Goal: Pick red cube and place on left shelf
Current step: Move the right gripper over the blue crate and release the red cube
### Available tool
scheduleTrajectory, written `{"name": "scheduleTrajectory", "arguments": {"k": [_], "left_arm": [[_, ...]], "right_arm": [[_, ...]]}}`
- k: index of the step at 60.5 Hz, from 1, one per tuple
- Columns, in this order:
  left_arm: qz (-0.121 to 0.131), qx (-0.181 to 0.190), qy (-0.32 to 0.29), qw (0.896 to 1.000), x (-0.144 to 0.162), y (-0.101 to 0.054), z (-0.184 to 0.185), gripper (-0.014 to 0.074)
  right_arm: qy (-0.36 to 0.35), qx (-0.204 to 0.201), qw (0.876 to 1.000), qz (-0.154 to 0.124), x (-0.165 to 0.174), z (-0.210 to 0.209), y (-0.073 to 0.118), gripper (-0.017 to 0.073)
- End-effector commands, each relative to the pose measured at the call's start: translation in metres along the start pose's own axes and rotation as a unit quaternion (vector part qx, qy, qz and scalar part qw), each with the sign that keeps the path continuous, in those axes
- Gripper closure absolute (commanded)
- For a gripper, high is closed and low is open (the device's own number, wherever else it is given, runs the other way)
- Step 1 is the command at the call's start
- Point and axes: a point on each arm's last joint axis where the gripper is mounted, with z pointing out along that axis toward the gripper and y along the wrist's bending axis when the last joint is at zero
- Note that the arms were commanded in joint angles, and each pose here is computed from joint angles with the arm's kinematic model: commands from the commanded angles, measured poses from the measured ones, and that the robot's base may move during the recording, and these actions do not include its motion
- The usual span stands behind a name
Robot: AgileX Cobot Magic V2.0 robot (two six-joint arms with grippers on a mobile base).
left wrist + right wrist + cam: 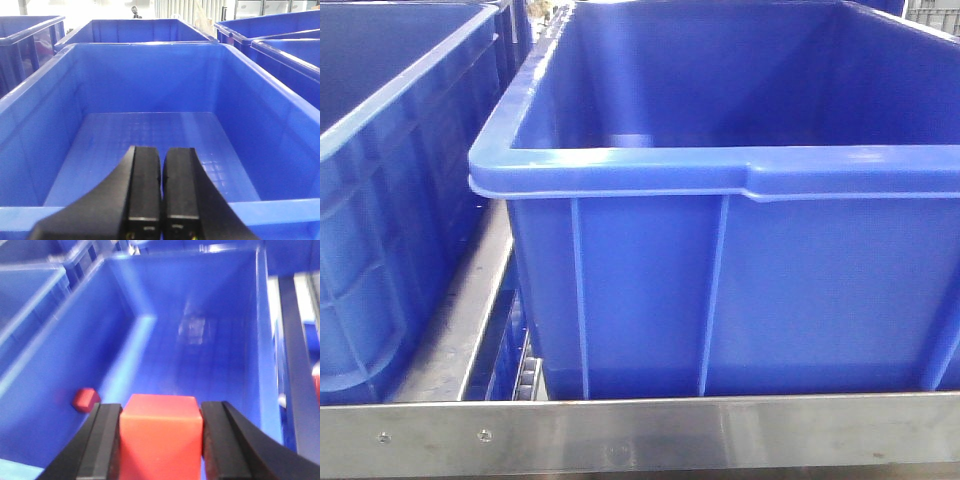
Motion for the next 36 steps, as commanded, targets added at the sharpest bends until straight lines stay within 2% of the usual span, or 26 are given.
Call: {"name": "scheduleTrajectory", "arguments": {"k": [1,15,20,26,32,36], "left_arm": [[0.0,0.001,-0.037,0.999,0.0,0.0,-0.001,0.0492],[0.0,0.001,-0.037,0.999,0.0,0.0,-0.001,0.0492],[0.0,0.001,-0.037,0.999,0.0,0.0,-0.001,0.0492],[0.0,0.001,-0.037,0.999,0.0,0.0,-0.001,0.0492],[0.0,0.001,-0.037,0.999,0.0,0.0,-0.001,0.0492],[0.0,0.001,-0.037,0.999,0.0,0.0,-0.001,0.0492]], "right_arm": [[-0.035,-0.001,0.999,0.006,-0.021,0.017,0.001,0.0529],[0.015,0.009,1.0,0.01,-0.052,0.091,0.002,0.0524],[0.024,0.006,1.0,0.009,-0.066,0.116,0.005,0.0478],[0.037,0.003,0.999,0.007,-0.076,0.148,0.008,0.0297],[0.045,0.005,0.999,0.003,-0.079,0.173,0.008,0.0037],[0.039,0.007,0.999,0.002,-0.078,0.181,0.007,-0.0048]]}}
